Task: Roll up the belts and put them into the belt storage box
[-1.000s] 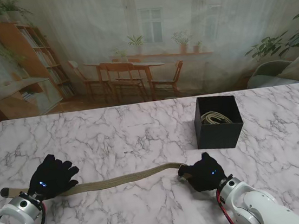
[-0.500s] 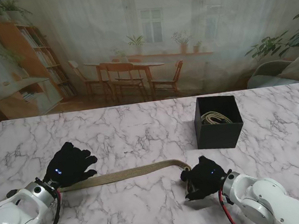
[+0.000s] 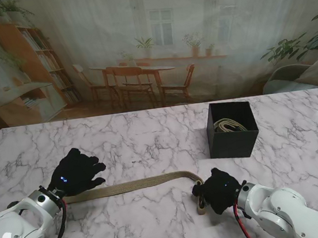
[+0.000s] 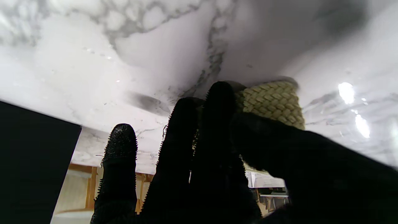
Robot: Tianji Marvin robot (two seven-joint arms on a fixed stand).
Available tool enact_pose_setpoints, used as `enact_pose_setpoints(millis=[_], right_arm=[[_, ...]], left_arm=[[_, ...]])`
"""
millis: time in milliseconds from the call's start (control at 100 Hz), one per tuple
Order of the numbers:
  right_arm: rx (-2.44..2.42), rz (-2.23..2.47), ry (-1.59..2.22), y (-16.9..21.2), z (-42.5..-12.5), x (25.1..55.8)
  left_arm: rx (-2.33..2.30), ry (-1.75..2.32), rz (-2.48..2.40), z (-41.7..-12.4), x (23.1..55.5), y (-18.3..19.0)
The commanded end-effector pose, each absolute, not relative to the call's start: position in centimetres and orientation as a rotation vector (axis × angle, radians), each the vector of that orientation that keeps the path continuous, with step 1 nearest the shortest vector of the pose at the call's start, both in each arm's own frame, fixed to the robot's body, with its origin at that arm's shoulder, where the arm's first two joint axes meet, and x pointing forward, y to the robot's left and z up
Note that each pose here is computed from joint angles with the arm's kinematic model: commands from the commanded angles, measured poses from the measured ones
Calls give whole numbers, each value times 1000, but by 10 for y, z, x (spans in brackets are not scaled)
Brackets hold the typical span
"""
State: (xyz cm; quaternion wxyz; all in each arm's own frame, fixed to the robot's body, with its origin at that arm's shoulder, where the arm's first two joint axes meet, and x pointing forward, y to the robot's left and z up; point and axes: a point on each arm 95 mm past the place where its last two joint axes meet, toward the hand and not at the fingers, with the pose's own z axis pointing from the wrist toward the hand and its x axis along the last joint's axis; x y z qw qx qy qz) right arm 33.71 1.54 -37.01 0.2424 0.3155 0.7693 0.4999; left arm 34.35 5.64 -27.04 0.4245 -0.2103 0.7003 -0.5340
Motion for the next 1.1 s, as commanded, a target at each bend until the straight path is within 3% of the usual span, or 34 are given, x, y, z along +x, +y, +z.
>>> enact_pose_setpoints(millis=[0, 1090], right_arm=[[830, 1330, 2104, 13, -381, 334], [983, 1437, 1923, 16, -400, 333]], left_arm=[[-528, 1767, -1336, -272, 343, 55], [-536, 1808, -1342, -270, 342, 50]])
